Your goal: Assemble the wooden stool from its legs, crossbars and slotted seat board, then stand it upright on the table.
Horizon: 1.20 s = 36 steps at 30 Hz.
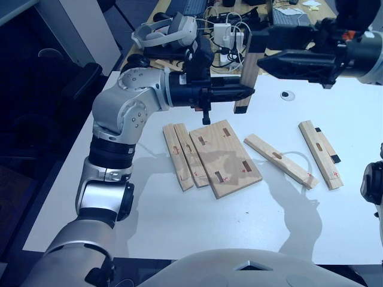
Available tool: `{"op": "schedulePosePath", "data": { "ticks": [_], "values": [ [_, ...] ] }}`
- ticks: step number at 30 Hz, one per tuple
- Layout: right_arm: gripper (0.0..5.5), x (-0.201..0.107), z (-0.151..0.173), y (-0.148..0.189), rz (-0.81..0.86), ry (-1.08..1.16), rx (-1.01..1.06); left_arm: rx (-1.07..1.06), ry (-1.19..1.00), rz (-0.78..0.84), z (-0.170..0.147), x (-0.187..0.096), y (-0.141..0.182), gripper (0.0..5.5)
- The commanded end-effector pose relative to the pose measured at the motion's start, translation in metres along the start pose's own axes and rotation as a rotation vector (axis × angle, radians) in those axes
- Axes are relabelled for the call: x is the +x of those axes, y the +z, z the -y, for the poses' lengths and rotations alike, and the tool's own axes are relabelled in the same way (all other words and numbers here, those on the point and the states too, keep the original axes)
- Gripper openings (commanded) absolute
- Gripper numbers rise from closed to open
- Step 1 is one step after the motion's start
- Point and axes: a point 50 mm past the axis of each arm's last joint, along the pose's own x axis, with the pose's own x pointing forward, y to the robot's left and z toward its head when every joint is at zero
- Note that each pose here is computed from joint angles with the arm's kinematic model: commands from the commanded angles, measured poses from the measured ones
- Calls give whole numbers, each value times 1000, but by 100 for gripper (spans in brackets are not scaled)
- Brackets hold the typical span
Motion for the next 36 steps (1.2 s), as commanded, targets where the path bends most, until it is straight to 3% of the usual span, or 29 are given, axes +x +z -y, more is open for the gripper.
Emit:
{"op": "schedulePosePath", "data": {
  "ticks": [1,10,17,24,25,30,36],
  "values": [
    [315,3,-1,-9,-18,-6,-7,-2,-42,-18,9,5,-2,41],
    [186,6,-1,-11,7,-14,-12,-52,-66,-24,21,7,-13,41],
    [48,7,-9,-17,18,5,-11,-81,-72,-11,26,9,-15,41],
    [40,5,-9,-20,23,-41,-21,-69,-70,3,25,13,-10,41],
    [40,4,-8,-21,18,-49,-23,-60,-45,22,22,14,-9,78],
    [40,2,-6,-22,12,-75,-35,-53,5,48,20,15,-8,151],
    [40,-11,6,-26,-7,-192,-82,13,58,-8,19,-8,-26,244]
  ]
}}
